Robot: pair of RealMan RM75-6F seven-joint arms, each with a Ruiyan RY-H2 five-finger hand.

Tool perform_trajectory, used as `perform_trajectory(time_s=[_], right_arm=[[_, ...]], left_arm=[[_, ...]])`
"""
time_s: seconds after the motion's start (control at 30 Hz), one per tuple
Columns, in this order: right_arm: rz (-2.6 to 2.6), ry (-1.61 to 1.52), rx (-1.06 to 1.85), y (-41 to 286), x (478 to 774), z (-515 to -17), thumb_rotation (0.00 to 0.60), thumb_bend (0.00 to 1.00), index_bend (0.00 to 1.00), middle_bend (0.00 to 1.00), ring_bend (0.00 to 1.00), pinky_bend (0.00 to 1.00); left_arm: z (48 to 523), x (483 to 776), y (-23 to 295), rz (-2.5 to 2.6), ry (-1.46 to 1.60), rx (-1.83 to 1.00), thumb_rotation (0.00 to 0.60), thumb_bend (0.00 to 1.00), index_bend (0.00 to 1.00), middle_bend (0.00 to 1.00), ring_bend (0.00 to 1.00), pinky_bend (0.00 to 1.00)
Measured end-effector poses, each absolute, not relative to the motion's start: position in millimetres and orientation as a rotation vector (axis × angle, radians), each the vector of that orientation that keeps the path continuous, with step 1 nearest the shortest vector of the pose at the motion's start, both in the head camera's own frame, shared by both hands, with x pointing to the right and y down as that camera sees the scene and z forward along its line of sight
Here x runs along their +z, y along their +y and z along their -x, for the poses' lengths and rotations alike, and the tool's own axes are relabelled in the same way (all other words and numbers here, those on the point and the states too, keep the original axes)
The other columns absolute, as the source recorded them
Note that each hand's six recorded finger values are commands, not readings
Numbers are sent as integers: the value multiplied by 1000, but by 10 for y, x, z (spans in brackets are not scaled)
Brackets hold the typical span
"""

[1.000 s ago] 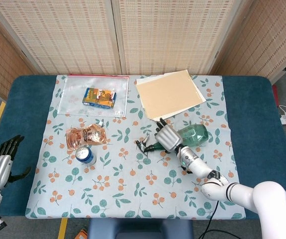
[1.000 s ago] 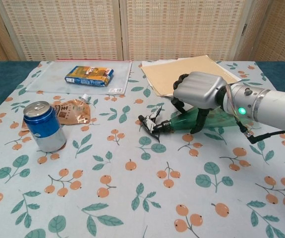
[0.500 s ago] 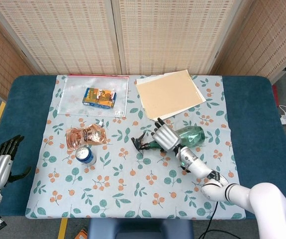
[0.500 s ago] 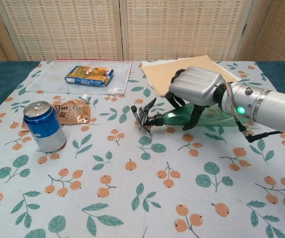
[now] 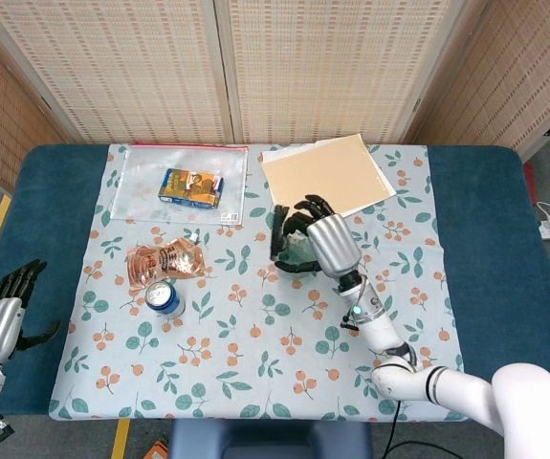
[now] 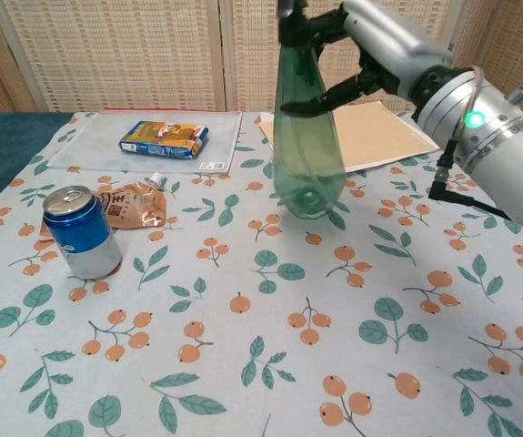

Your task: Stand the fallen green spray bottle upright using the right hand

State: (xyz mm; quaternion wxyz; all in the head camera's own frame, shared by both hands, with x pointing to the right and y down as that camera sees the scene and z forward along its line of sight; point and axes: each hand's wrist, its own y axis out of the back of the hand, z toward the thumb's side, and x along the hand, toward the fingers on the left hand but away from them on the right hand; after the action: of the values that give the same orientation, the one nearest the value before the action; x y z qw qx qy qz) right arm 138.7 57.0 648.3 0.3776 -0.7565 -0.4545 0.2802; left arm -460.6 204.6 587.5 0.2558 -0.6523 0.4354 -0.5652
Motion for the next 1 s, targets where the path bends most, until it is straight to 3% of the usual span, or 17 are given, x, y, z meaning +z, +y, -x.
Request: perform_trajectory(time_s=[0.3, 1.0], right_arm=[[1941, -1712, 543, 739, 6507, -1957, 600, 0, 687, 519, 271, 204], [1956, -1591, 678, 882, 6828, -1915, 600, 20, 702, 519, 280, 212]], left_arm=[[4603, 5892, 2051, 1772, 1180, -1545, 600, 253, 0, 0, 0, 34], [4610, 5880, 2042, 1787, 1198, -1536, 600, 253, 0, 0, 0, 35]])
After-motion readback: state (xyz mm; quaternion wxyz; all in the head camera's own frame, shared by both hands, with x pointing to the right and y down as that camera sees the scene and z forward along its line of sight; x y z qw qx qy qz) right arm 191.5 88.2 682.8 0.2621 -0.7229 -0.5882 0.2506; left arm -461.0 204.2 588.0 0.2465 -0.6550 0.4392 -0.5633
